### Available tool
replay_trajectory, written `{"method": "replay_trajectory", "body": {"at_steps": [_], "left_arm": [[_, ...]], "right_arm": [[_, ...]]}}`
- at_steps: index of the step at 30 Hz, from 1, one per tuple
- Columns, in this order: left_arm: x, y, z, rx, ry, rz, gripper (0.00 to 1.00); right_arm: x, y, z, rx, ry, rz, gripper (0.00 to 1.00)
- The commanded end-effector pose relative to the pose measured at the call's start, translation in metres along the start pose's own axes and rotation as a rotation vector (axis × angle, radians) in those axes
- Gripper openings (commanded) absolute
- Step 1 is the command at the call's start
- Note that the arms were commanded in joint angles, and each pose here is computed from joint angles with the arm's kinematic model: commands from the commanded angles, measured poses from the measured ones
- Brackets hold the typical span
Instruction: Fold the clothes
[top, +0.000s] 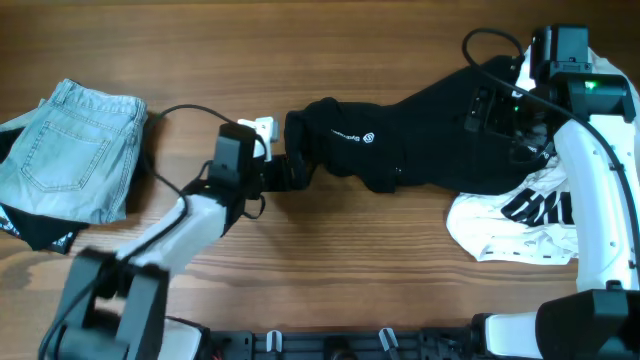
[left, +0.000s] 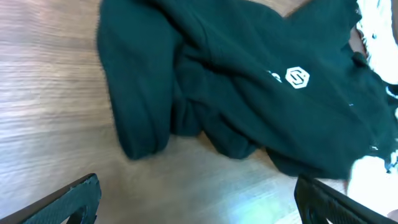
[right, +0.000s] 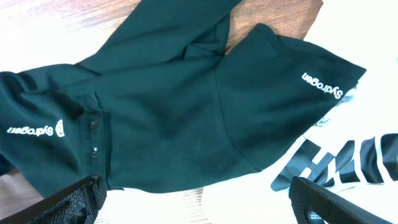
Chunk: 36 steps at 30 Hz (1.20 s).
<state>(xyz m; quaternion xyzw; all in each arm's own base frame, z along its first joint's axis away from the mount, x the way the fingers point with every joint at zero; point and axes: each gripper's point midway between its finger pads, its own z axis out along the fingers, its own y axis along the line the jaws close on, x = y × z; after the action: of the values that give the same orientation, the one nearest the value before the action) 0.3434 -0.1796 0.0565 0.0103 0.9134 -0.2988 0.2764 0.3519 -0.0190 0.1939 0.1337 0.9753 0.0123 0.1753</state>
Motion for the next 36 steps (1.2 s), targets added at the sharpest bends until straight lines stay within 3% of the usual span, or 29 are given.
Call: {"method": "replay_trajectory", "body": {"at_steps": [1, 3, 4, 5, 6, 7, 11, 16, 19, 22, 23, 24, 26, 29, 36], "left_arm": [[0.005, 0.0, 0.025, 0.029, 0.01, -0.006, 0.97], [0.004, 0.002, 0.035, 0.039, -0.003, 0.005, 0.84], [0.003, 0.002, 0.039, 0.044, -0.013, 0.009, 0.66], [-0.003, 0.004, 0.042, 0.039, -0.042, 0.018, 0.32], [-0.01, 0.007, 0.042, 0.022, -0.074, 0.024, 0.08], [-0.019, 0.011, 0.04, -0.003, -0.112, 0.028, 0.04], [-0.084, 0.028, 0.018, -0.109, -0.34, 0.035, 0.04], [-0.205, 0.039, -0.056, -0.155, -0.643, 0.01, 0.04], [-0.262, 0.047, -0.101, -0.195, -0.74, -0.011, 0.04], [-0.293, 0.068, -0.139, -0.275, -0.791, -0.026, 0.04], [-0.296, 0.075, -0.145, -0.293, -0.788, -0.041, 0.1], [-0.294, 0.081, -0.147, -0.305, -0.769, -0.056, 0.35], [-0.28, 0.093, -0.139, -0.322, -0.697, -0.086, 1.0], [-0.23, 0.11, -0.114, -0.375, -0.477, -0.172, 1.0], [-0.106, 0.083, -0.051, -0.335, 0.038, -0.267, 1.0]], "right_arm": [[-0.003, -0.003, -0.007, 0.016, -0.024, 0.017, 1.0], [-0.003, -0.003, -0.007, 0.016, -0.024, 0.017, 1.0], [-0.003, -0.003, -0.007, 0.016, -0.024, 0.017, 1.0], [-0.003, -0.003, -0.007, 0.016, -0.023, 0.017, 1.0], [-0.002, -0.003, -0.007, 0.016, -0.022, 0.017, 1.0], [-0.002, -0.003, -0.007, 0.016, -0.022, 0.017, 1.0], [-0.002, -0.004, -0.007, 0.017, -0.018, 0.019, 1.0], [0.001, -0.004, -0.007, 0.02, -0.008, 0.018, 1.0], [0.001, -0.004, -0.007, 0.019, -0.008, 0.018, 1.0], [0.001, -0.004, -0.007, 0.016, -0.006, 0.018, 1.0], [0.001, -0.004, -0.007, 0.016, -0.006, 0.018, 1.0], [0.001, -0.004, -0.007, 0.016, -0.006, 0.018, 1.0], [0.001, -0.003, -0.007, 0.016, -0.007, 0.018, 1.0], [0.001, -0.003, -0.007, 0.015, -0.007, 0.018, 1.0], [0.001, -0.003, -0.007, 0.012, -0.006, 0.018, 1.0]]}}
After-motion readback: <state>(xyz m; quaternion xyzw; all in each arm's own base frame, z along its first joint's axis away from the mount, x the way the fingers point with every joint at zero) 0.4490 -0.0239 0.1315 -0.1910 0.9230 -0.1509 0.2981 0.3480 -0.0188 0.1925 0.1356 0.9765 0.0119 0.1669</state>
